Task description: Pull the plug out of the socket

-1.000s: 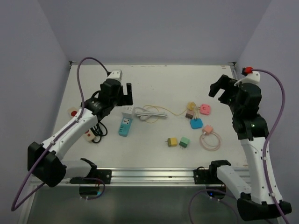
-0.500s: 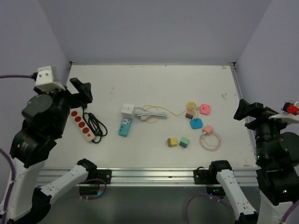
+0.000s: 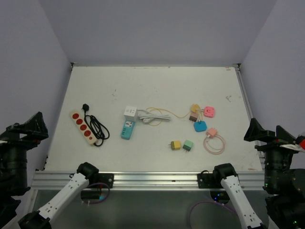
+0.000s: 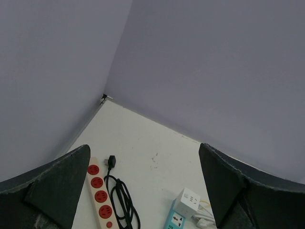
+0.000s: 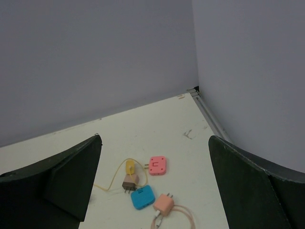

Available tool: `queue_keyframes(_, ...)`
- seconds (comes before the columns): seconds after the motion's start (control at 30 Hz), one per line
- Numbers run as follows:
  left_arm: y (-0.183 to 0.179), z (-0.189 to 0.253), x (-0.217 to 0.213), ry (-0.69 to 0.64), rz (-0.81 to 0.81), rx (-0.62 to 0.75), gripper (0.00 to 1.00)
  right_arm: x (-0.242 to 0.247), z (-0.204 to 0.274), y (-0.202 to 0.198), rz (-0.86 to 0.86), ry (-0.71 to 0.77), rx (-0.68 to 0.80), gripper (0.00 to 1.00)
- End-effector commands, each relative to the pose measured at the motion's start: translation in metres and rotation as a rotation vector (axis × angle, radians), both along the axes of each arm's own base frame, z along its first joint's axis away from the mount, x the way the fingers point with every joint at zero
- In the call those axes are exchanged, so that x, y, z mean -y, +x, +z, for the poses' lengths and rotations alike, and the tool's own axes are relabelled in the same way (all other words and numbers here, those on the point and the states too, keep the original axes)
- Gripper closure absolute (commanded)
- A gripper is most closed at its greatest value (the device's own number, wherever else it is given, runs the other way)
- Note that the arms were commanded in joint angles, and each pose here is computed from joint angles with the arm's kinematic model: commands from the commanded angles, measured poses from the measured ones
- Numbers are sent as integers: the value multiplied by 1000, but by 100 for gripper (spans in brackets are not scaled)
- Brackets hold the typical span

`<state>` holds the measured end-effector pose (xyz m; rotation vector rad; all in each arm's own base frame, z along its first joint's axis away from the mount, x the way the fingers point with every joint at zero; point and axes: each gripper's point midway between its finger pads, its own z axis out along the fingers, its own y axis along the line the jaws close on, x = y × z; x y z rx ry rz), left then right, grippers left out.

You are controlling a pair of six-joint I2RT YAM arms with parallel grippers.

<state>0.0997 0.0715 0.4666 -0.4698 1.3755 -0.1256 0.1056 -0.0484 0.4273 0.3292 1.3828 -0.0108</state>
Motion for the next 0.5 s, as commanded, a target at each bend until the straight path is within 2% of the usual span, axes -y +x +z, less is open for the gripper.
queue_keyframes(0.0,-15,-6,-21,-55,89,49,0,7,-1,-5,-31,-13,42,1)
queue_keyframes(0.47,-22,-34,-39,-198,188,151,1,-1,-7,2,7,-32,59,1)
